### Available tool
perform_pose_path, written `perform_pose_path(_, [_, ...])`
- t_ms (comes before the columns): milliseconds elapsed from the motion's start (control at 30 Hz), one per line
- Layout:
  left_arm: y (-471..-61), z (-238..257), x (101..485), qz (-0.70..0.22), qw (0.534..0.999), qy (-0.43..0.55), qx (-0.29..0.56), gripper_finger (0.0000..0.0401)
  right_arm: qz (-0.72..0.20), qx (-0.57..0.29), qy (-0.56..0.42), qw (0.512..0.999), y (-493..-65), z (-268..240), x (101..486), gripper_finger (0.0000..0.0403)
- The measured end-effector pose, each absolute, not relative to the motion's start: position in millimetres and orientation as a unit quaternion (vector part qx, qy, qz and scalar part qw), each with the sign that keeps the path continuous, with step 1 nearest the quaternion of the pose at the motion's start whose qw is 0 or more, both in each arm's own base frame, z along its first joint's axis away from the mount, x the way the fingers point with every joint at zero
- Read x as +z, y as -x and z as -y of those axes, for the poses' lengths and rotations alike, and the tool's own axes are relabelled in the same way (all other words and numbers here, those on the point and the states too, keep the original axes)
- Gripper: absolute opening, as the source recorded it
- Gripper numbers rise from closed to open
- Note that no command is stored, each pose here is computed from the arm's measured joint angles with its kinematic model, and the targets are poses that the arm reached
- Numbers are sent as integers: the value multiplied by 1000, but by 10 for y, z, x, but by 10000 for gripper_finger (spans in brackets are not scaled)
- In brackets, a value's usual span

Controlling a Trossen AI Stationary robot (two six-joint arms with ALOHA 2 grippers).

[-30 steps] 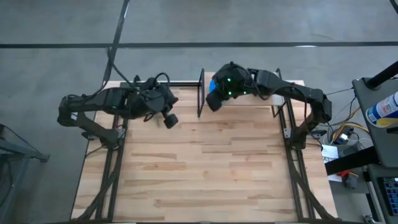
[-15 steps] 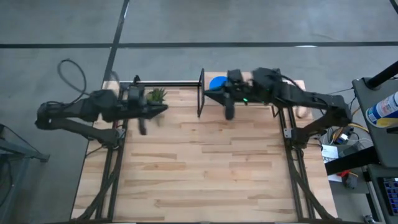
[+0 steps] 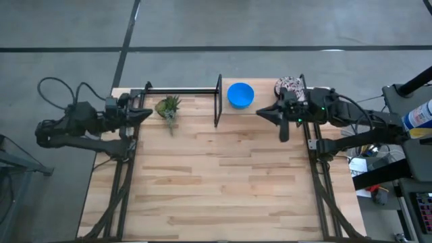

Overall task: Pick & Place Mini bowls
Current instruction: Return to Home Position

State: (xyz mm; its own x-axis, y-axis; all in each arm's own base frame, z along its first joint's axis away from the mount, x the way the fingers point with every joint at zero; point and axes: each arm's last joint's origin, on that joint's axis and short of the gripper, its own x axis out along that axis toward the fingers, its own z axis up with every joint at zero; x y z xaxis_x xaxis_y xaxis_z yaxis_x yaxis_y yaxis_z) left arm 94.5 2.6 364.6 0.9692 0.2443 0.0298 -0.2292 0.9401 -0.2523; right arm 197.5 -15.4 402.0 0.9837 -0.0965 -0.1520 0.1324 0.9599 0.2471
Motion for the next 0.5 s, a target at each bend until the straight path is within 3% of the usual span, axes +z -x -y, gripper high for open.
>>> perform_pose_path(500, [-828,-32,3091,6,982,145,119,0,-25,-39,-181,982,-1449,69,3141,8])
